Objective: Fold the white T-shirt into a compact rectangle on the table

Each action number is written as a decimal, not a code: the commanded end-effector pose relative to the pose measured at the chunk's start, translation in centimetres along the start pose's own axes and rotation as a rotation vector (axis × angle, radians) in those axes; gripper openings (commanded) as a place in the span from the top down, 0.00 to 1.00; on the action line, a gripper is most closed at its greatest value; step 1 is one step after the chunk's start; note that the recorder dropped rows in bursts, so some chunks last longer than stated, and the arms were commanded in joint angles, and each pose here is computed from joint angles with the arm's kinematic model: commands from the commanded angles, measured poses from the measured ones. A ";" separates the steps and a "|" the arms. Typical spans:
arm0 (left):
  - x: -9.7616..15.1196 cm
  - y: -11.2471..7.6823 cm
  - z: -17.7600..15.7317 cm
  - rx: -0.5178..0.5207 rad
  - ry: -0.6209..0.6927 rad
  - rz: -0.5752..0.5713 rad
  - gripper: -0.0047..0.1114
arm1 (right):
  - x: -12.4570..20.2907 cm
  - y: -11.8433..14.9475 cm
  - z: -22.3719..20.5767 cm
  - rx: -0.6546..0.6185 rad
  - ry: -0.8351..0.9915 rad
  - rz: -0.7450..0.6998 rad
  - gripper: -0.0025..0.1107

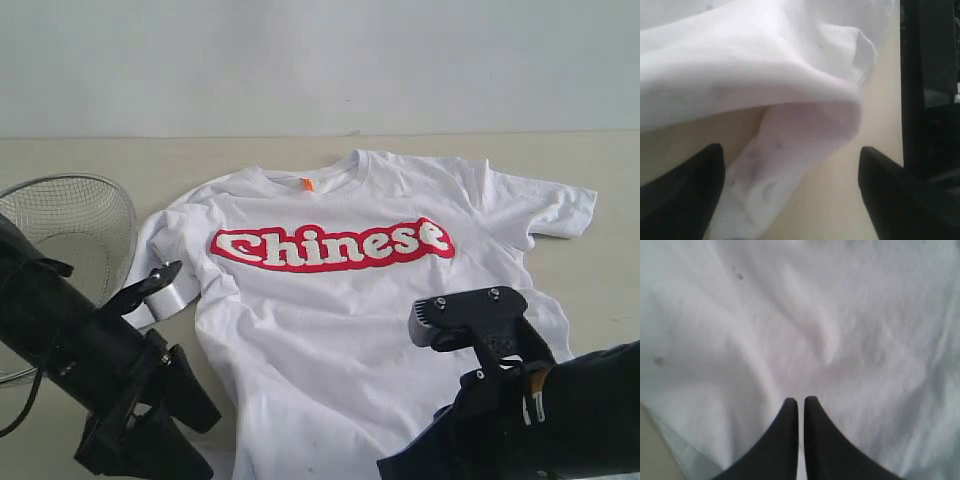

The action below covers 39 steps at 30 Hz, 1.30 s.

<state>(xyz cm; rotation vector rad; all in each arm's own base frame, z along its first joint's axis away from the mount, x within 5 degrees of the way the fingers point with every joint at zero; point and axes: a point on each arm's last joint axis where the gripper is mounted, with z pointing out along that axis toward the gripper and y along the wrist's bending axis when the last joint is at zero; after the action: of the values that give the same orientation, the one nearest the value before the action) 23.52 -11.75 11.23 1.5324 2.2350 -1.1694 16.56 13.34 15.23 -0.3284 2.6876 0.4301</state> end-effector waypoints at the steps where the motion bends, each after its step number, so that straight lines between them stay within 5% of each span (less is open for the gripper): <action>1: 0.0 -0.3 0.1 0.007 -0.016 0.166 0.35 | 0.1 -0.1 0.1 0.003 -0.001 -0.004 0.98; 10: 0.1 0.2 0.7 0.011 -0.052 0.173 0.35 | 0.1 -0.1 0.1 0.003 -0.003 -0.007 0.98; 18: 1.3 0.0 1.7 0.135 -0.022 0.152 0.37 | 0.1 -0.1 0.1 0.003 -0.005 -0.011 0.98; 23: 1.8 0.4 2.3 0.154 -0.007 0.079 0.47 | 0.0 -0.1 0.1 0.002 -0.014 -0.011 0.98; 28: 2.7 -0.2 2.4 0.247 0.096 -0.262 0.92 | -0.1 -0.1 0.1 0.000 -0.024 -0.007 0.98; 39: 4.1 -1.1 1.9 0.313 0.295 -0.388 0.92 | -0.1 -0.1 0.1 0.000 -0.025 -0.005 0.98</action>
<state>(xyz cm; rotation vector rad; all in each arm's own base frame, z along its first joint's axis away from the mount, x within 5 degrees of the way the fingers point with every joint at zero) 20.61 -10.65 8.26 1.5014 2.6545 -1.5459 16.75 13.40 15.33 -0.3222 2.6641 0.4355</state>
